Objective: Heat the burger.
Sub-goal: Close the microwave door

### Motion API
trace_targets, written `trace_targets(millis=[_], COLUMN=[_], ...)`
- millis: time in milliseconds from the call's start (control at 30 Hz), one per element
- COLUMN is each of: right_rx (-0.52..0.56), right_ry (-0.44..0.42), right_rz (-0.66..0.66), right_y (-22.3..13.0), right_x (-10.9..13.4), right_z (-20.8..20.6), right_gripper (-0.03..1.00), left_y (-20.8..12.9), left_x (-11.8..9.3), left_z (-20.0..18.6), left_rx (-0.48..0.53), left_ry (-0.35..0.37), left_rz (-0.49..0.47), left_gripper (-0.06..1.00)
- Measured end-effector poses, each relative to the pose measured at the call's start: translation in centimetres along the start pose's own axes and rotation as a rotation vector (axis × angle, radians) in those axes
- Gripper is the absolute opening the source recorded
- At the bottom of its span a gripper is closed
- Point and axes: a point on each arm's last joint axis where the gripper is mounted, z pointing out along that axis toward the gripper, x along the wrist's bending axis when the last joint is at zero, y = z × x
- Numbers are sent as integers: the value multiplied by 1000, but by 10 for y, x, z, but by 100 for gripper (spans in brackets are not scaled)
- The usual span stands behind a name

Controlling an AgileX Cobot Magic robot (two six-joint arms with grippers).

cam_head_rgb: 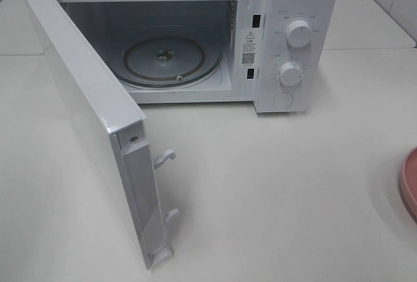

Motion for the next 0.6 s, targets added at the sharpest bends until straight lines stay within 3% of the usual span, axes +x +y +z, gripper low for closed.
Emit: trace_targets(millis=[33,67,100,133,167,200,300,600], right_rx=[0,0,0,0,0,0,0,0], right_ry=[0,0,0,0,0,0,0,0], right_rz=[0,0,0,0,0,0,0,0], right_y=[0,0,0,0,0,0,0,0], right_x=[0,0,0,0,0,0,0,0], right_z=[0,0,0,0,0,0,0,0], right_gripper=[74,74,74,74,74,74,74,74], left_y=[6,6,12,12,15,17,17,-10], left_x=[1,1,2,2,2,3,6,16], left_z=[8,8,15,15,19,27,42,94], left_rx=[-19,-19,-44,-44,-65,-100,-152,-182], left_ry=[8,8,14,14,16,21,30,68], left_rz=[2,2,11,11,12,16,12,-9], left_gripper=[62,62,49,49,23,6,0,0])
